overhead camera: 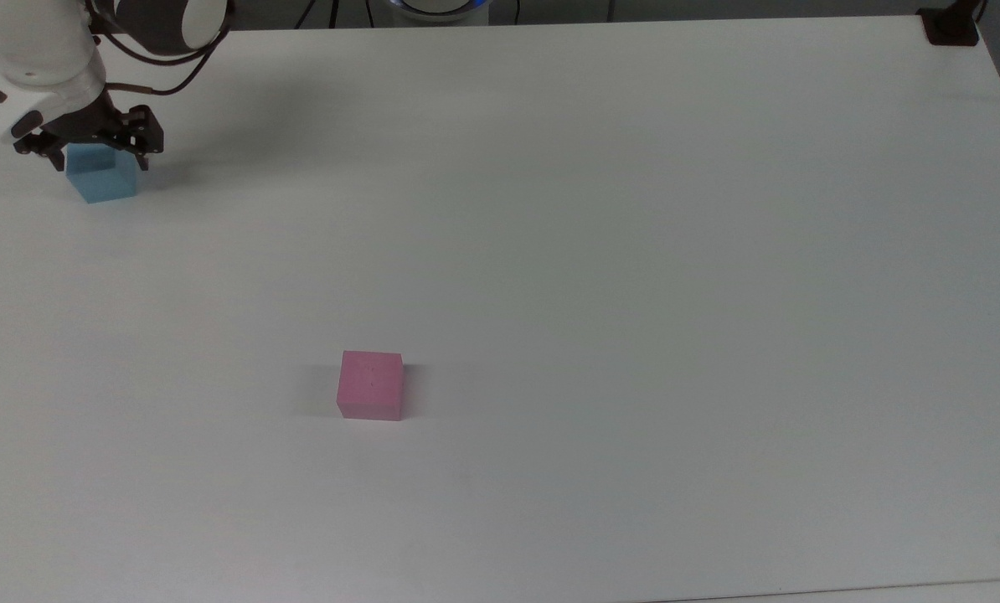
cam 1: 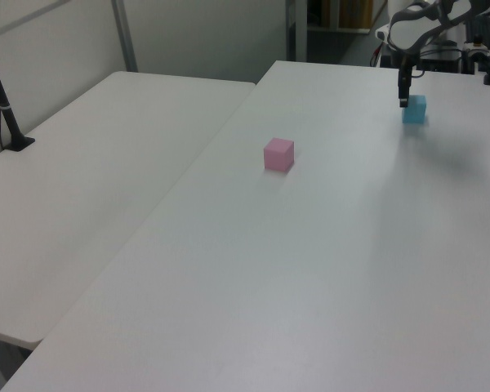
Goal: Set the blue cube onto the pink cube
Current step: 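Close the gripper on the light-blue cube, then lift the light-blue cube and carry it over the pink cube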
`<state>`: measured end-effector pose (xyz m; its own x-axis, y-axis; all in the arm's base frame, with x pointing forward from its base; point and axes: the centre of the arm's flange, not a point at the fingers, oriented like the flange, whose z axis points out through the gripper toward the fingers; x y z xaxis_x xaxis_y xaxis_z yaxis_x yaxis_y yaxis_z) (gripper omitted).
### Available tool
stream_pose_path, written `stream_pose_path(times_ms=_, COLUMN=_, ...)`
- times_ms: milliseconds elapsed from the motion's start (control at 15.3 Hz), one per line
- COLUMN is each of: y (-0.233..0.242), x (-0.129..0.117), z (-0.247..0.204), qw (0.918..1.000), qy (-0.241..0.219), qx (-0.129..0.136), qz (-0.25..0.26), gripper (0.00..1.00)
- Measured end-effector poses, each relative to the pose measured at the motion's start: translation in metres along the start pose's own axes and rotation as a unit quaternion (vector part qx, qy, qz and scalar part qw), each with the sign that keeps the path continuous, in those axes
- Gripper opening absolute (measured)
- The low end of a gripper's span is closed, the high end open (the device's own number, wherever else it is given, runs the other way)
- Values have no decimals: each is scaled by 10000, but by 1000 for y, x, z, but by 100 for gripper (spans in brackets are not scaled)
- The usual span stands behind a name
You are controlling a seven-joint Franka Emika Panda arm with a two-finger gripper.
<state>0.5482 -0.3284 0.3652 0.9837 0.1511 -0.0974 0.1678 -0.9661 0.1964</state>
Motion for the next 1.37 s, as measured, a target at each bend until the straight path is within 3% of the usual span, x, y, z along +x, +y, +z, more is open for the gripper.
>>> stream_pose_path(times_ms=392, y=16, x=-10, z=29, qw=9996, qy=-164, qx=-65, qz=-219, gripper=98)
stream_pose_path(times_ms=523, y=19, x=-13, z=31, qw=9995, qy=-192, qx=-68, qz=-246, gripper=81)
stream_pose_path(times_ms=589, y=20, x=-13, z=30, qw=9995, qy=-189, qx=-71, qz=-240, gripper=63)
stream_pose_path(times_ms=850, y=20, x=-13, z=26, qw=9997, qy=-143, qx=-52, qz=-208, gripper=55)
stream_pose_path(times_ms=981, y=21, x=-10, z=7, qw=9999, qy=8, qx=151, qz=-38, gripper=55)
stream_pose_path(times_ms=1177, y=19, x=11, z=-62, qw=9967, qy=568, qx=542, qz=185, gripper=55)
stream_pose_path(times_ms=1373, y=-5, x=43, z=-127, qw=9916, qy=1080, qx=621, qz=344, gripper=55)
